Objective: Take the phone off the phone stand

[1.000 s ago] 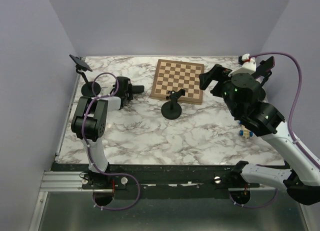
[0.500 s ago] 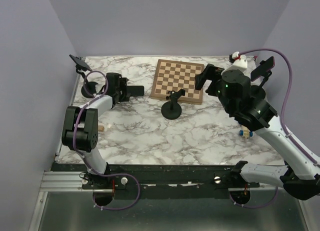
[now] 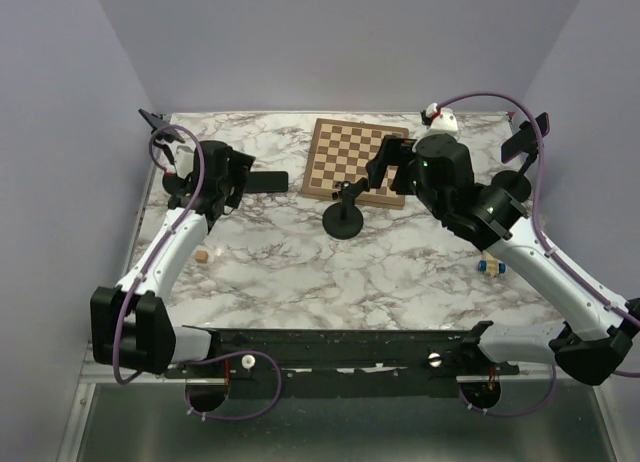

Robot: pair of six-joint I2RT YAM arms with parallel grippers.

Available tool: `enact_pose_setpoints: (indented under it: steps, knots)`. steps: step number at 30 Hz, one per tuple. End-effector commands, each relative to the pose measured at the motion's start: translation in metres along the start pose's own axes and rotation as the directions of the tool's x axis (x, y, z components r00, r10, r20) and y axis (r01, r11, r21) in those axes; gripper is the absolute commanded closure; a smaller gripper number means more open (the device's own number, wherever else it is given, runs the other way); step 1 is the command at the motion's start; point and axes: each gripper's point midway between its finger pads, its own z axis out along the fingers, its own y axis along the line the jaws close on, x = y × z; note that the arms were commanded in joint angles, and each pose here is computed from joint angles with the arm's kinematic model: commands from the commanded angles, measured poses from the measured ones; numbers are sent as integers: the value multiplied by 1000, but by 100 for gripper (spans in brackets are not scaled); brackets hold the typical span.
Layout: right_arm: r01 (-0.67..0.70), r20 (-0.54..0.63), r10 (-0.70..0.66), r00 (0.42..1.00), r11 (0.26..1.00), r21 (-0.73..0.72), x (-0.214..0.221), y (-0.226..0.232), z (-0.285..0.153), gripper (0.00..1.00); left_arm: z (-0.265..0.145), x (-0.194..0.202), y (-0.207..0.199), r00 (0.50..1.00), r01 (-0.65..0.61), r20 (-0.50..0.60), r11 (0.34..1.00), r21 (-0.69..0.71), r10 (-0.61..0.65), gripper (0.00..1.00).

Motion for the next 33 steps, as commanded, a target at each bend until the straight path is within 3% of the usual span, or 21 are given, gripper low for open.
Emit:
enact_pose_setpoints:
  steps: [1, 3, 5, 10, 17, 20, 23, 28, 33]
  knots:
    - [19, 4, -18, 1000, 995, -101, -9, 19, -6, 0, -48, -73, 13, 868, -373, 306, 920, -120, 392, 7]
    - [32, 11, -30, 999, 991, -128, -8, 22, -7, 0, -64, -101, 14, 770, -467, 378, 858, -214, 514, 2]
    - [47, 21, -44, 999, 985, -166, -8, 26, -9, 0, -69, -121, 11, 711, -539, 382, 806, -243, 591, 2]
    - [70, 54, -59, 997, 968, -239, -12, 36, -16, 0, -59, -169, 16, 785, -468, 343, 857, -218, 516, 2]
    - [86, 73, -71, 995, 968, -236, -17, 31, -23, 0, -46, -214, -5, 668, -513, 497, 826, -232, 554, 2]
    - [93, 82, -76, 994, 970, -226, -19, 29, -25, 0, -37, -219, -18, 649, -537, 521, 819, -201, 554, 4]
    - [97, 85, -80, 993, 971, -220, -21, 28, -25, 0, -31, -224, -30, 654, -531, 535, 828, -179, 535, 4]
    - [90, 89, -72, 993, 971, -223, -22, 28, -28, 0, -18, -241, -34, 693, -479, 476, 840, -256, 541, 4]
    - [88, 90, -70, 994, 972, -218, -22, 26, -29, 0, -13, -248, -44, 711, -470, 490, 859, -202, 505, 10]
